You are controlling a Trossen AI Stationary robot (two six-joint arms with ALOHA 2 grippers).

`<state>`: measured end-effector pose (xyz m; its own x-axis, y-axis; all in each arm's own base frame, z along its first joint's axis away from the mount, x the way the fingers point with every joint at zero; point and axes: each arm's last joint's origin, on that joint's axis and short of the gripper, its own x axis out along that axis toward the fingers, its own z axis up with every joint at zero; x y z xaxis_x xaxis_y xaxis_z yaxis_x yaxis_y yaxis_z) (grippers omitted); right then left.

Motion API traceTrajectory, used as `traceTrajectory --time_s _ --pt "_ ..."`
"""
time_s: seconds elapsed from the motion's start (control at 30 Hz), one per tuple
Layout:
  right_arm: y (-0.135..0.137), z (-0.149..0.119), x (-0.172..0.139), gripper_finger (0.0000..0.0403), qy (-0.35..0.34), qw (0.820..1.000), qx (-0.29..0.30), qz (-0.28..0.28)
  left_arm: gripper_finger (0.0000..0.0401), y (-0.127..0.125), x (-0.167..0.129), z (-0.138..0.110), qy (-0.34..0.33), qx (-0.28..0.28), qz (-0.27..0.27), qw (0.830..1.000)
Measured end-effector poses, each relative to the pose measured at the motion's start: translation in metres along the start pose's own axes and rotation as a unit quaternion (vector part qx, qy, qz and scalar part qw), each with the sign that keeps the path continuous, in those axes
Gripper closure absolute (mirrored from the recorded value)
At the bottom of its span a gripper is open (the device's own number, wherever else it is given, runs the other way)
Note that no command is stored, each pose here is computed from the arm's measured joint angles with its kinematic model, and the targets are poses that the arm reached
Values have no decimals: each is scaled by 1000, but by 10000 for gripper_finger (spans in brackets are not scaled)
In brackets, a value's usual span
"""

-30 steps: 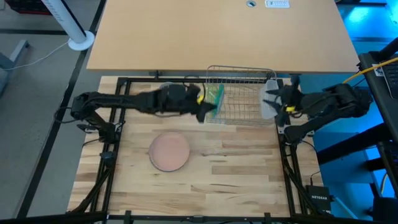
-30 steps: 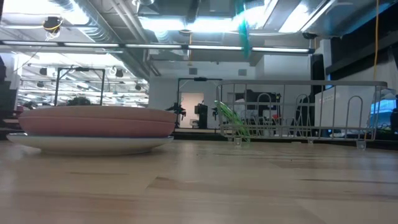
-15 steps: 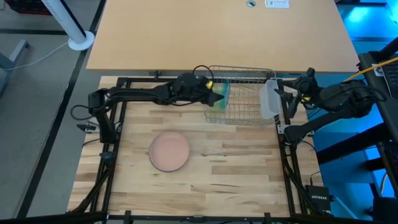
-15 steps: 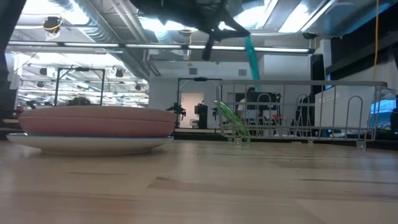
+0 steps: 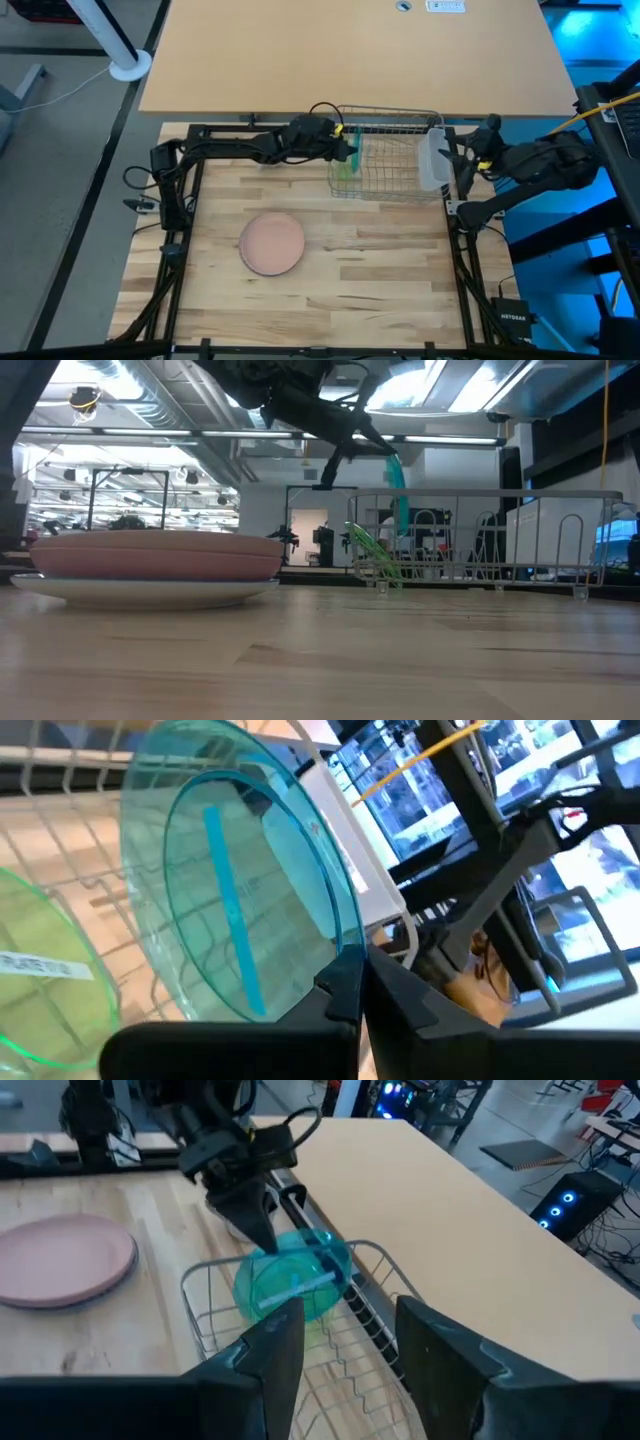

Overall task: Sort dishes
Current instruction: Put the blue plate into the dish rack

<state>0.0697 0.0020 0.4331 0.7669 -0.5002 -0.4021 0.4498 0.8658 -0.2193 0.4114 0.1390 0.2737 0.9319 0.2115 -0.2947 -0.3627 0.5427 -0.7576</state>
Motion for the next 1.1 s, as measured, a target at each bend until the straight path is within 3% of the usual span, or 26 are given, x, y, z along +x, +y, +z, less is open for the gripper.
traceTrajectory --time_s 0.77,1.1 --pt "11 -11 12 240 26 999 -23 2 399 30 8 -4 17 -25 89 996" --pt "11 -11 12 240 27 999 -23 2 348 34 7 -4 24 18 107 994"
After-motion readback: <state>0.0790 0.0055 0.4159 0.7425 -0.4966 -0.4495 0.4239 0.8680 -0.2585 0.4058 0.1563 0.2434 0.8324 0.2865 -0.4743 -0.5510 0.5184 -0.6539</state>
